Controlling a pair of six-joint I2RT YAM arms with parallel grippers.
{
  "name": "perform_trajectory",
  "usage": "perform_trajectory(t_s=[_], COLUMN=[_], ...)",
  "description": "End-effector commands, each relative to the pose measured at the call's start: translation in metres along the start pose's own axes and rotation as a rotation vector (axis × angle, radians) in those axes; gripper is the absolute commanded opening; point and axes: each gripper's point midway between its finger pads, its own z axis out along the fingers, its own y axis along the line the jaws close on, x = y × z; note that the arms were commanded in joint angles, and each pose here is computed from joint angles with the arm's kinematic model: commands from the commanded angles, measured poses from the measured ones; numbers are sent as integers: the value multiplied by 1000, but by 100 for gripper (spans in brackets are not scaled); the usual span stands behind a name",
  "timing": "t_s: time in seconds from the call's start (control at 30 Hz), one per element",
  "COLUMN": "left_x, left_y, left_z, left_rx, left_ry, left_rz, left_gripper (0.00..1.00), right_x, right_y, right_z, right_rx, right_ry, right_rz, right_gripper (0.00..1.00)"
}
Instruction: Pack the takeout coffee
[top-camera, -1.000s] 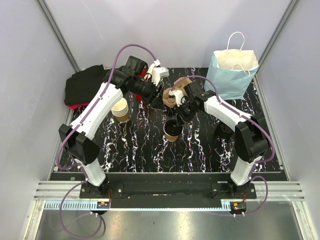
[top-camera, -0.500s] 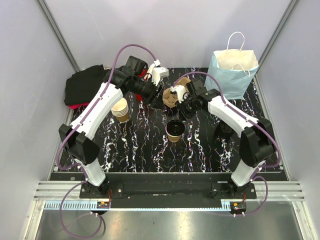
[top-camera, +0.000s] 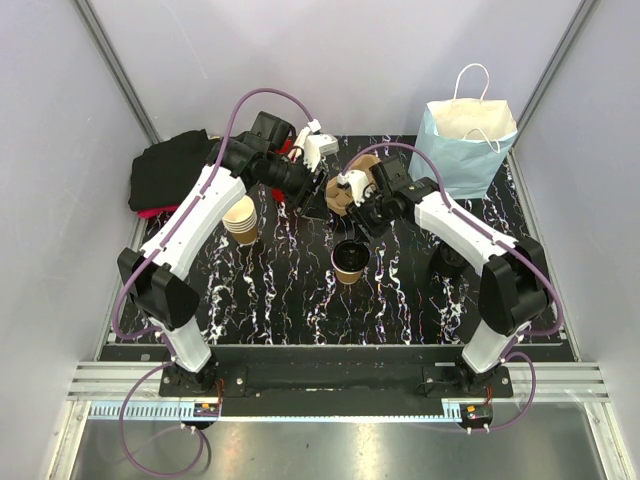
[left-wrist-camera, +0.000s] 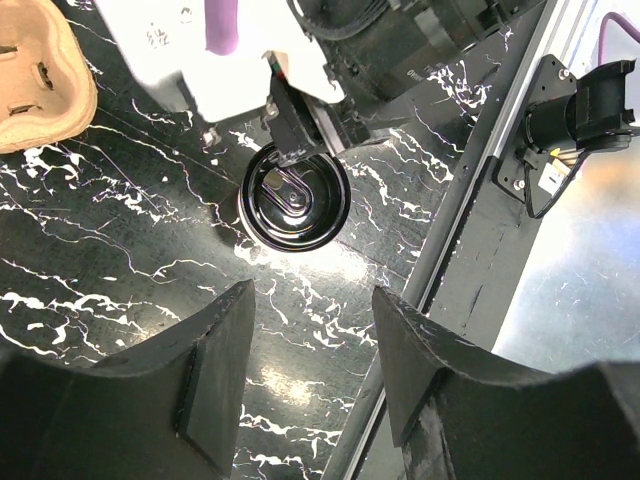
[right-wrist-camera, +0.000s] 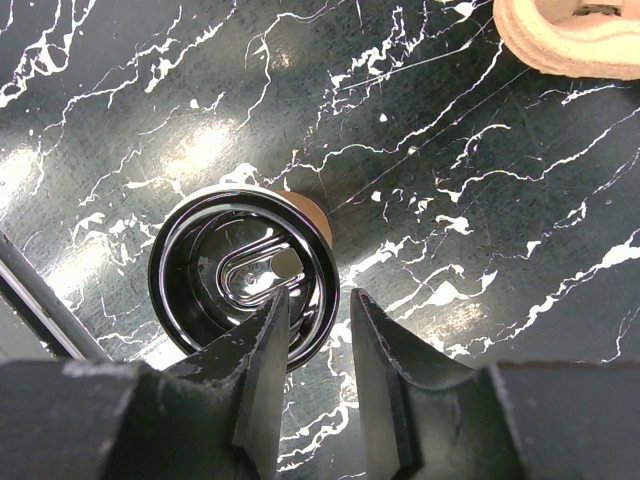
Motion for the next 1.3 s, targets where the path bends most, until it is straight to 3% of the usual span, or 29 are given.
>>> perform_trajectory(t_s=[0.0, 0.3, 0.57, 0.87, 1.27], left_x=[-11, -10, -11, -10, -9], left_y=[-11, -10, -10, -10, -10], left_z=[-9, -9, -9, -8, -7], left_rx=[22, 22, 22, 24, 24], left_ry=[-53, -51, -52, -50, -48], left_rz=[45, 44, 45, 43, 43], left_gripper=[54, 54, 54, 54, 54], right_x=[1, 13, 16, 22, 14], right_y=[2, 0, 1, 3, 2], right_z=[5, 14, 16, 21, 15], right_rx=[-2, 7, 6, 1, 21], right_ry=[13, 54, 65, 91, 64], right_rz=[-27, -35, -39, -43, -49], right_gripper=[37, 43, 37, 40, 19])
